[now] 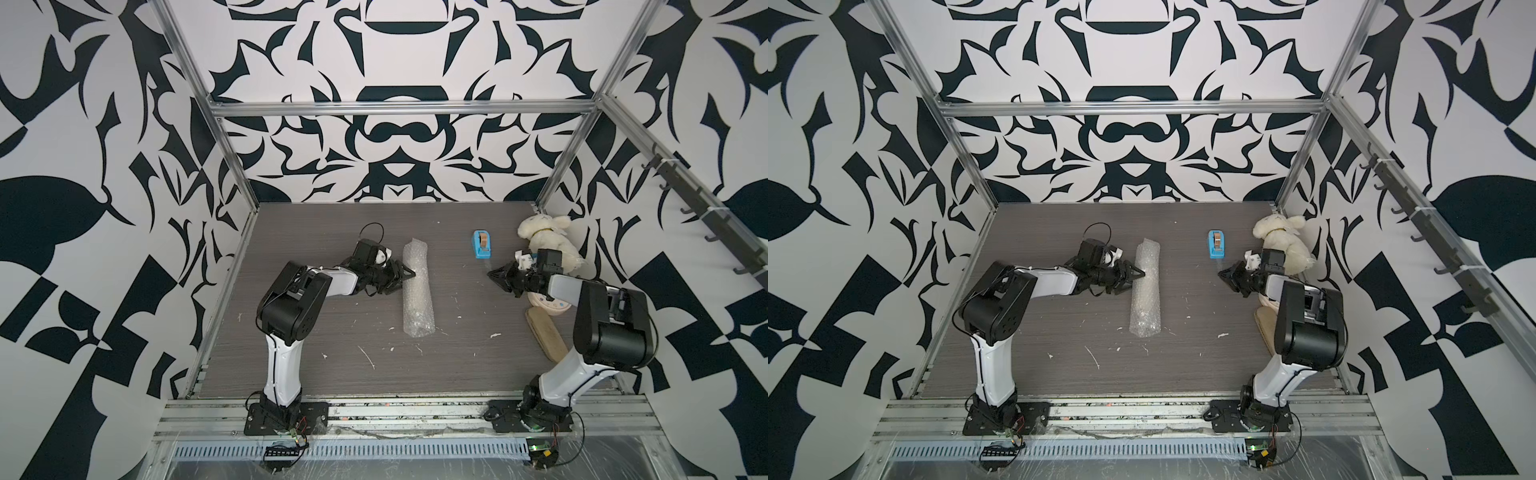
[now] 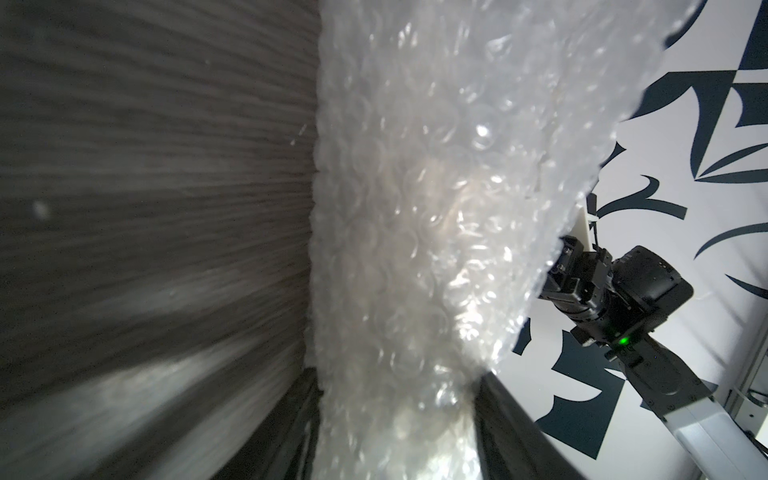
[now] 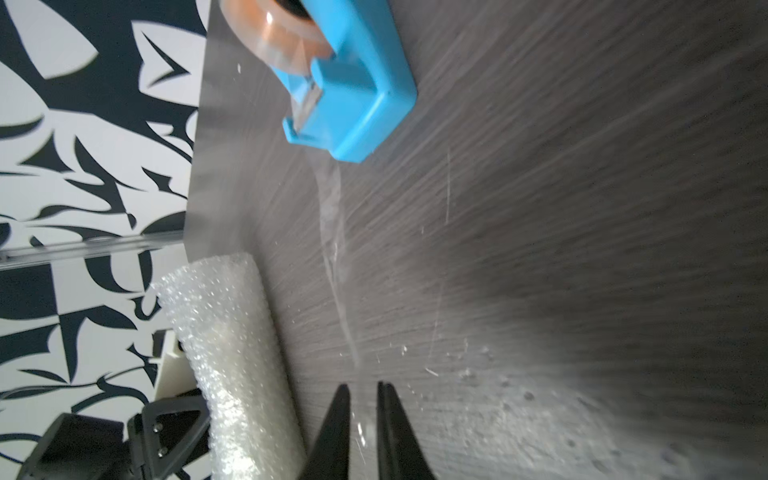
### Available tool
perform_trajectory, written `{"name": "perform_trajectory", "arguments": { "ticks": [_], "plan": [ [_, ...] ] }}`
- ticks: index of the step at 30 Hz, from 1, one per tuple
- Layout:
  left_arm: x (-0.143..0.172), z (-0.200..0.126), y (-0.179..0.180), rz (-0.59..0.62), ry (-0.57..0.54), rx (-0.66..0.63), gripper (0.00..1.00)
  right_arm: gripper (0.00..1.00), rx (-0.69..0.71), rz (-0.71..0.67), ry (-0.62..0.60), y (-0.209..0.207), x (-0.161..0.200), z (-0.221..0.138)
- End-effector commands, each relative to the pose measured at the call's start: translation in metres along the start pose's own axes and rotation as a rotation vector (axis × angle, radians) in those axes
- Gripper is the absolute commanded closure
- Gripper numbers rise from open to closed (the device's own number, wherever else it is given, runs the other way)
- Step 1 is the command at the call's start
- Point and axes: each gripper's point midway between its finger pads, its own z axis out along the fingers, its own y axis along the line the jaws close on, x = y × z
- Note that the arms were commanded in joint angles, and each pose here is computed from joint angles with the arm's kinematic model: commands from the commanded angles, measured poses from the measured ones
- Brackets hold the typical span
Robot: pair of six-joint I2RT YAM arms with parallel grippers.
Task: Wrap vases in bubble wrap
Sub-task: Tear off the tape using the Tape Cutter.
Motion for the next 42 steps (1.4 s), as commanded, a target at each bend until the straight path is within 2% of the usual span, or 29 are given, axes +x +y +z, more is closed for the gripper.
{"name": "perform_trajectory", "arguments": {
  "ticks": [1, 6, 10, 13, 21, 30, 36, 42],
  "plan": [
    [0.016, -0.001, 0.047, -0.100, 0.021, -0.148, 0.40, 0.76, 0.064, 0.000, 0.020, -0.012, 0.015, -0.007],
    [0.016, 0.000, 0.045, -0.096, 0.023, -0.146, 0.40, 0.74, 0.144, -0.018, -0.037, -0.026, 0.018, -0.027],
    [0.015, 0.000, 0.044, -0.094, 0.024, -0.144, 0.40, 0.74, 0.183, -0.058, -0.078, -0.026, 0.016, -0.044],
    [0.015, 0.001, 0.045, -0.096, 0.027, -0.145, 0.40, 0.69, 0.177, -0.120, -0.104, -0.018, 0.008, -0.049],
    [0.013, 0.002, 0.047, -0.100, 0.024, -0.152, 0.40, 0.54, 0.027, -0.217, -0.145, -0.001, -0.040, -0.015],
    [0.014, 0.002, 0.048, -0.106, 0.021, -0.161, 0.40, 0.53, -0.150, -0.156, -0.127, 0.008, -0.078, 0.030],
    [0.012, 0.002, 0.049, -0.111, 0.018, -0.165, 0.40, 0.55, -0.203, -0.140, -0.100, 0.020, -0.084, 0.041],
    [0.012, 0.003, 0.052, -0.118, 0.020, -0.172, 0.40, 0.56, -0.203, -0.147, -0.062, 0.021, -0.074, 0.045]
  ]
}}
